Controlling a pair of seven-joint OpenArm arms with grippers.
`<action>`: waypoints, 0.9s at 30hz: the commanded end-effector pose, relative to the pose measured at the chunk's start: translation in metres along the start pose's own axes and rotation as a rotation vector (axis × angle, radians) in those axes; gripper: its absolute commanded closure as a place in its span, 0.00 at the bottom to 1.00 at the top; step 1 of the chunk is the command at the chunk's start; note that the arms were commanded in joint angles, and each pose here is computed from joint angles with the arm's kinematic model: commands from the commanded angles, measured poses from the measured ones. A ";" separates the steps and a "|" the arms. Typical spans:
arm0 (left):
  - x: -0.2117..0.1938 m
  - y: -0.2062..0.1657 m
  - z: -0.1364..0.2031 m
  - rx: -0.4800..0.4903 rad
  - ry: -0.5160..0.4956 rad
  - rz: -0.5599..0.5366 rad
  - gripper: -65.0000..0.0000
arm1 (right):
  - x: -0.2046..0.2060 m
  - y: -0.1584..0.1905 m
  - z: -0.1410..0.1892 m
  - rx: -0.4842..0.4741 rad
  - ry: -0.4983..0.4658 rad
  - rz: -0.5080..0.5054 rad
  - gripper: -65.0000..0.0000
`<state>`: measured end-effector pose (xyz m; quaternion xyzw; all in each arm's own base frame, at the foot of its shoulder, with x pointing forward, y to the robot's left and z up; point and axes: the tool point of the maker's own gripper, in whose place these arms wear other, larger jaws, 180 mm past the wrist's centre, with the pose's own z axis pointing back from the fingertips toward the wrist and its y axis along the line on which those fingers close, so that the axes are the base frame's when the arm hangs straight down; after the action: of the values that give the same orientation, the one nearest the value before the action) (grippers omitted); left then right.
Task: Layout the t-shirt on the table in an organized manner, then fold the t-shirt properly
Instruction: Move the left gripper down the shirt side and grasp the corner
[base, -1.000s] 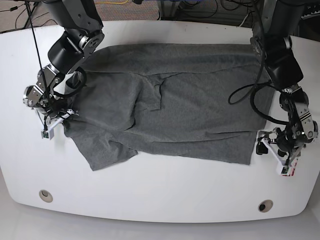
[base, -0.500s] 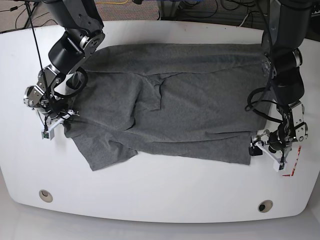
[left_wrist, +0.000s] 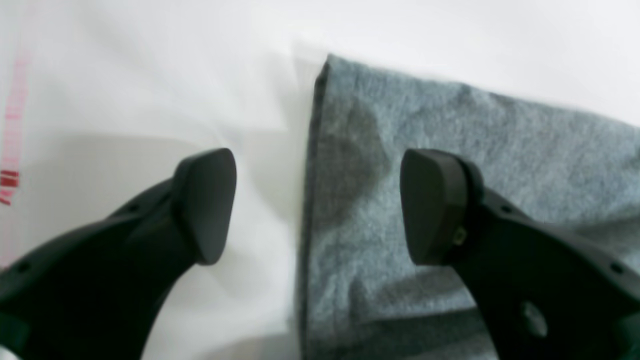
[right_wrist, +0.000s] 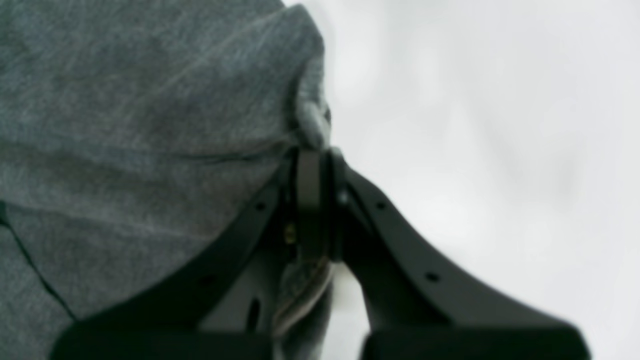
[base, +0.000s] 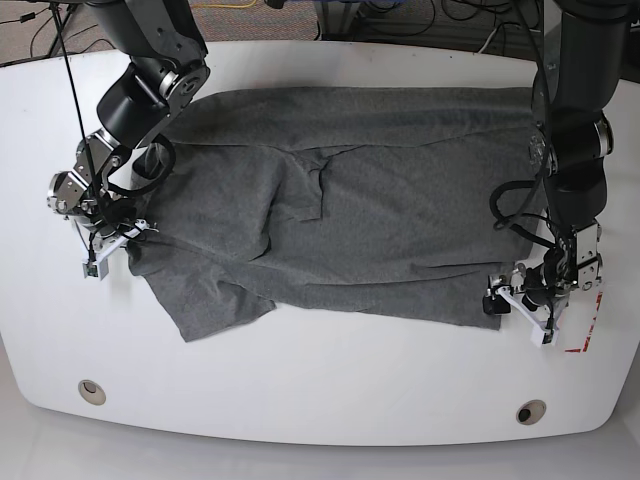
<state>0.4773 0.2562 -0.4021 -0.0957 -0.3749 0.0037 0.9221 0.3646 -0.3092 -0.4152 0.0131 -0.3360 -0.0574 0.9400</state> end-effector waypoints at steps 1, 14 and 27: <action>0.027 -0.011 0.000 -0.022 -0.060 -0.005 0.25 | 0.024 -0.006 0.006 -0.013 -0.062 0.006 1.00; 0.015 -0.043 -0.013 -0.077 -0.045 0.000 0.28 | 0.021 0.004 0.003 0.005 -0.060 0.000 1.00; 0.008 -0.022 -0.017 0.065 -0.084 -0.003 0.99 | 0.018 0.005 0.002 0.007 -0.052 0.005 1.00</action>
<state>0.4825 0.2261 -0.4171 -0.0826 -0.3986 0.0192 0.9132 0.3646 -0.2985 -0.4198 0.0226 -0.3345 -0.0556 0.9405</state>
